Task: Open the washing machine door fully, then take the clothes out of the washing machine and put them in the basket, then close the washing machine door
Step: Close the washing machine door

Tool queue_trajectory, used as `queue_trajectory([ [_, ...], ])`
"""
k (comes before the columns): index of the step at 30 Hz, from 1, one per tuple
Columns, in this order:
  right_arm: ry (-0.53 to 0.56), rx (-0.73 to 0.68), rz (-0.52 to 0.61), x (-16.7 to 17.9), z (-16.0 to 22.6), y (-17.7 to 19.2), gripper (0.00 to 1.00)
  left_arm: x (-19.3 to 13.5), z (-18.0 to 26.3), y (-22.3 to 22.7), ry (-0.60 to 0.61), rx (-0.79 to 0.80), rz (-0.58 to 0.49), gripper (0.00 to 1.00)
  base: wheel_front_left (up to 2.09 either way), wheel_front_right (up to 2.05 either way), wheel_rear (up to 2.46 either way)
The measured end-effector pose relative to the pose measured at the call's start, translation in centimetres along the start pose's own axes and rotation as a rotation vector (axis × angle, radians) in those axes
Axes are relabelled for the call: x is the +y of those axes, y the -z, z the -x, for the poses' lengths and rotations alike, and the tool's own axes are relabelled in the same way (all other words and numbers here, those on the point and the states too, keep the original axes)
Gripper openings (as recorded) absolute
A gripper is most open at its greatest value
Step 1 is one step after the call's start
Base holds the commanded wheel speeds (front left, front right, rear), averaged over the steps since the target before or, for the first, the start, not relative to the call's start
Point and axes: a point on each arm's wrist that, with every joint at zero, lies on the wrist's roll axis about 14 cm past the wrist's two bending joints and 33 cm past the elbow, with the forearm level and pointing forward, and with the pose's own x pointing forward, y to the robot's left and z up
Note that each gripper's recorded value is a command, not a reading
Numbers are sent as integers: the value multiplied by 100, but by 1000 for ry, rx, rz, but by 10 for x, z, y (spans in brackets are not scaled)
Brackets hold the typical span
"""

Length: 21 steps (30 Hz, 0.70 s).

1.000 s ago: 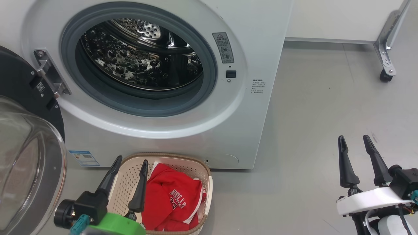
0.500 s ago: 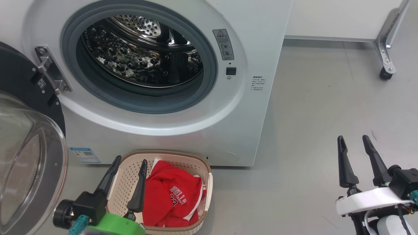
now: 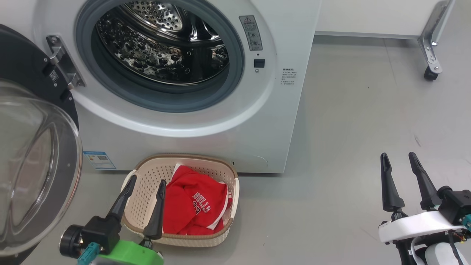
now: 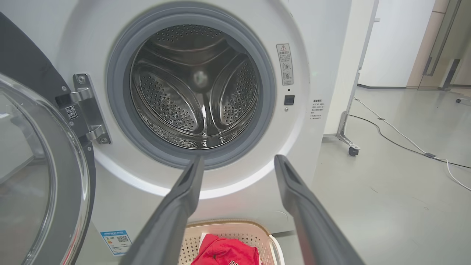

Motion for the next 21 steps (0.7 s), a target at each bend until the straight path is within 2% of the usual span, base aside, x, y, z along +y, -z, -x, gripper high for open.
queue_trajectory([
  [21,-17,8,-3,5,-1,3,100,-3,0,-5,10,-15,-6,100,-119,119,0],
])
